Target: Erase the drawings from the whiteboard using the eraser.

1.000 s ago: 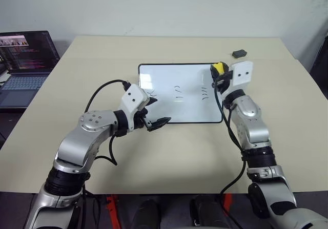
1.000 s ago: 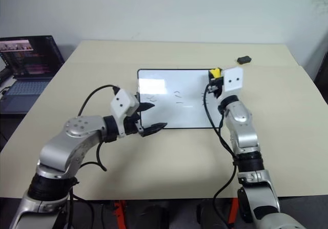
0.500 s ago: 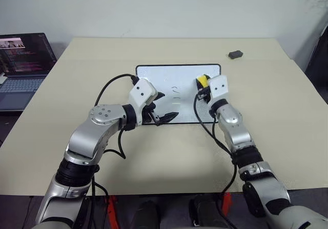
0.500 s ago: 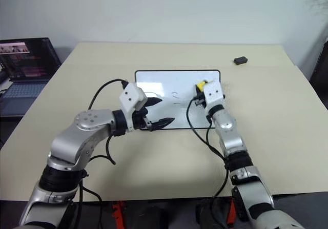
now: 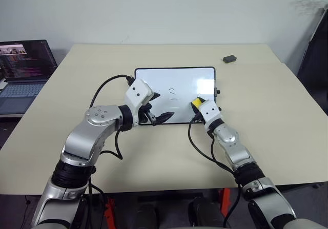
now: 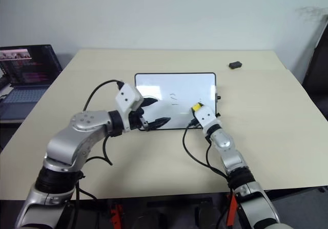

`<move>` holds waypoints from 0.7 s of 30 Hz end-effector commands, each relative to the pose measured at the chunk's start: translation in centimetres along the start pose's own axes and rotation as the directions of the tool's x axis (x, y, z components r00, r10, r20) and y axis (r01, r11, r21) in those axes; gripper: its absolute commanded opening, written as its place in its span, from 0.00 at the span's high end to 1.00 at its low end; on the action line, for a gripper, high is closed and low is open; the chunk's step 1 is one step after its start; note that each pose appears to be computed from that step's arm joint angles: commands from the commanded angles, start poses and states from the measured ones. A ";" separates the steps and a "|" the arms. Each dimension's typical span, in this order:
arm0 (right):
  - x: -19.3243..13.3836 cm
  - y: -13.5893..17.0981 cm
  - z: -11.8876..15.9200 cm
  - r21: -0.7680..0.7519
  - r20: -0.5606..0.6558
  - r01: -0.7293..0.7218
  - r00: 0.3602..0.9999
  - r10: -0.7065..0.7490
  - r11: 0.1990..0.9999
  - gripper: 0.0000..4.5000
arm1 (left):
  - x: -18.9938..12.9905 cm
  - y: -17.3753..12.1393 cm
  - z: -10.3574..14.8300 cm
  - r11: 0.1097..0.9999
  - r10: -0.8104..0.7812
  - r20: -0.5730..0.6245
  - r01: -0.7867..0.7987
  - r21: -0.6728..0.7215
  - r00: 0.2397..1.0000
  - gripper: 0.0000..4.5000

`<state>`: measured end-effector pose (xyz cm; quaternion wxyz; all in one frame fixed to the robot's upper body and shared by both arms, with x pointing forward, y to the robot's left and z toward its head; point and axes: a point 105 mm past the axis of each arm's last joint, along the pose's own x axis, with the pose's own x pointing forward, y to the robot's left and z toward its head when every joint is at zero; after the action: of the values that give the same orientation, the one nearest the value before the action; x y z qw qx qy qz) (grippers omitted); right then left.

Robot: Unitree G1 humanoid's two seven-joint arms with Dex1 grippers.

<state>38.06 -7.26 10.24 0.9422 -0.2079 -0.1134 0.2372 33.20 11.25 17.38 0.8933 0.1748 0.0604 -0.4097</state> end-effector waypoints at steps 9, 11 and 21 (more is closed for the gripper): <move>0.9 -6.2 9.7 0.025 0.318 0.166 0.934 -0.165 0.986 0.74 | -1.3 1.9 -1.1 0.995 0.098 -0.043 -0.097 0.011 0.994 0.00; 1.5 -7.0 9.1 0.005 0.286 0.192 0.940 -0.185 0.981 0.74 | -1.3 1.8 -1.1 0.995 0.095 -0.044 -0.094 0.012 0.995 0.00; 0.4 -3.7 -0.8 -0.064 -0.055 0.084 0.995 -0.088 0.994 0.74 | -1.1 1.6 -0.6 0.996 0.085 -0.029 -0.084 0.014 0.996 0.00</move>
<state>40.27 -9.50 14.54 0.9442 -0.2223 -0.1626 0.1804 33.78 13.34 16.14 0.9061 0.1837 0.0888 -0.3707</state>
